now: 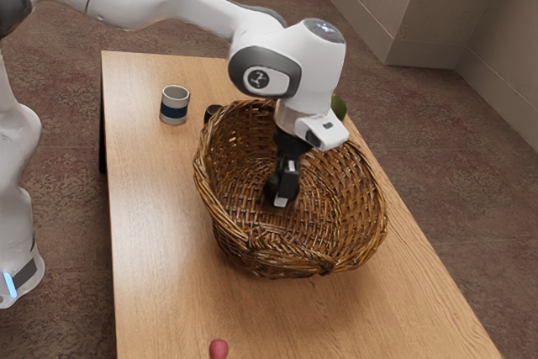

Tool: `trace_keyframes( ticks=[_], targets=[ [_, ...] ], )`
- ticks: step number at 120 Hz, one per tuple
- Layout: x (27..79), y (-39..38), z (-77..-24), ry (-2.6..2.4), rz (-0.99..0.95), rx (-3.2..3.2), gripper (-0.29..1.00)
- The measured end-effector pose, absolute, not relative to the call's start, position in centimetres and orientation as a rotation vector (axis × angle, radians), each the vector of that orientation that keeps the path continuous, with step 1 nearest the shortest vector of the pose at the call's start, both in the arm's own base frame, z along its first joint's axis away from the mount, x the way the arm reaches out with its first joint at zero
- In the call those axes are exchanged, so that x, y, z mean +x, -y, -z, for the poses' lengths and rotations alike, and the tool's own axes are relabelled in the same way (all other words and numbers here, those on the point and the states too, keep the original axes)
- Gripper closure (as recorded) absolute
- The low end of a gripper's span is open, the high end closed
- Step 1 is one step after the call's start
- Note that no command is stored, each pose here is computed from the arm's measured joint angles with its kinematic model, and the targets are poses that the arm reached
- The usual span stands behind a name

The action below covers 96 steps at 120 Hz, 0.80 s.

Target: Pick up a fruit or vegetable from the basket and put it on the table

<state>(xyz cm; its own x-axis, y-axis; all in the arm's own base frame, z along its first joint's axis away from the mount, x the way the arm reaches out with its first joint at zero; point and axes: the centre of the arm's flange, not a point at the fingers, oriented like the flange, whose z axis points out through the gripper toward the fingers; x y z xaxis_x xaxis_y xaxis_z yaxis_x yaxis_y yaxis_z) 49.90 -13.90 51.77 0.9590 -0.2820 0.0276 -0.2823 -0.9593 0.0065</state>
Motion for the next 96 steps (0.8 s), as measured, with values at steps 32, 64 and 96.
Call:
trace_keyframes(
  ticks=[32, 64, 96],
  targets=[
    [50.9, 13.9, -50.5, 0.436, -0.055, 3.102, 0.36],
    [50.8, 14.3, -56.0, 0.435, -0.234, 3.098, 0.38],
    [55.3, 27.1, -67.1, 0.681, -0.466, 2.972, 0.29]
  ],
)
